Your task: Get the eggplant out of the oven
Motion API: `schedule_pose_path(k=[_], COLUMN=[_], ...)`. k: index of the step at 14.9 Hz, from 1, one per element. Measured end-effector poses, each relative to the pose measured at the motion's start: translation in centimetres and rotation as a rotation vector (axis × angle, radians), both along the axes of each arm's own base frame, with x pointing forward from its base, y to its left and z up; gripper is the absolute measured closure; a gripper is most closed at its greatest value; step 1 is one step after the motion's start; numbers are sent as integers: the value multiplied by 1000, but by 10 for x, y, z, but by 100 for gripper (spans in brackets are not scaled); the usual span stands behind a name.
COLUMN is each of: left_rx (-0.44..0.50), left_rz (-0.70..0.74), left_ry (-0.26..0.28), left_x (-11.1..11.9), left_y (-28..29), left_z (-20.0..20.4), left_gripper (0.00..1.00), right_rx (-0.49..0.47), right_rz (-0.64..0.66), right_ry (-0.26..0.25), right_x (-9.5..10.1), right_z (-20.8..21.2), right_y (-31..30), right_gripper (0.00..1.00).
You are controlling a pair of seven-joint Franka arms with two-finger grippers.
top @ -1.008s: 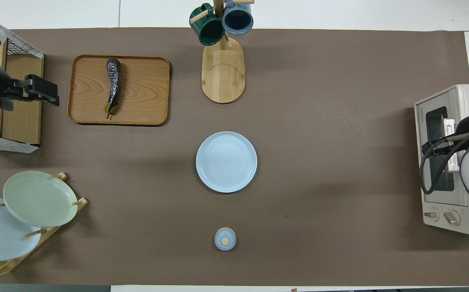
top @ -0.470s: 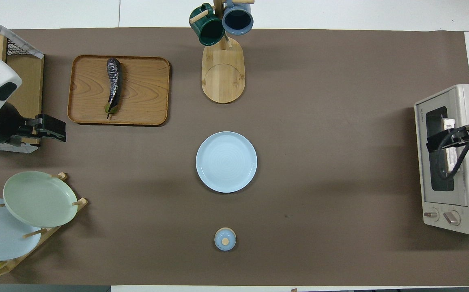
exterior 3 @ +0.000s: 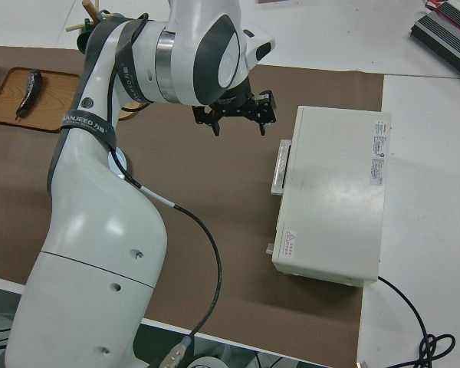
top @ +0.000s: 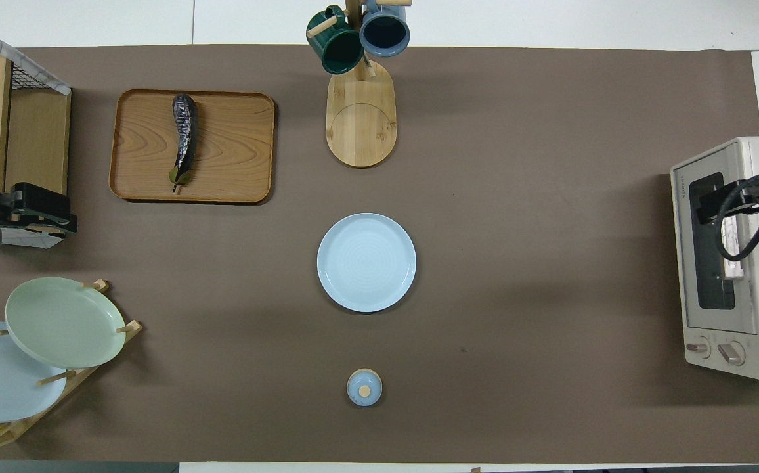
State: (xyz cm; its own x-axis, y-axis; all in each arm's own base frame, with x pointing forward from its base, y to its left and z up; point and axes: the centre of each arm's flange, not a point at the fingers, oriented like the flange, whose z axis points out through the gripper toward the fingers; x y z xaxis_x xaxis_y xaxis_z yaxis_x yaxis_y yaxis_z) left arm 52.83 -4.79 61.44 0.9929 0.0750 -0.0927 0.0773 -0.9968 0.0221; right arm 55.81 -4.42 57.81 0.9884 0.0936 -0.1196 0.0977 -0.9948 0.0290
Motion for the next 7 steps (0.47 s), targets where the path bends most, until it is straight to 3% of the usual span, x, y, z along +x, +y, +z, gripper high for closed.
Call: schedule_pose_path(k=[7], left_rx=[-1], left_rz=[-23], left_ry=[21], left_x=[2], left_y=[-11], left_z=[-11], left_gripper=[0], right_rx=[-2], right_rz=[-25], right_ry=[-13], right_x=[-7], right_z=[10], right_y=[2], right_gripper=[0])
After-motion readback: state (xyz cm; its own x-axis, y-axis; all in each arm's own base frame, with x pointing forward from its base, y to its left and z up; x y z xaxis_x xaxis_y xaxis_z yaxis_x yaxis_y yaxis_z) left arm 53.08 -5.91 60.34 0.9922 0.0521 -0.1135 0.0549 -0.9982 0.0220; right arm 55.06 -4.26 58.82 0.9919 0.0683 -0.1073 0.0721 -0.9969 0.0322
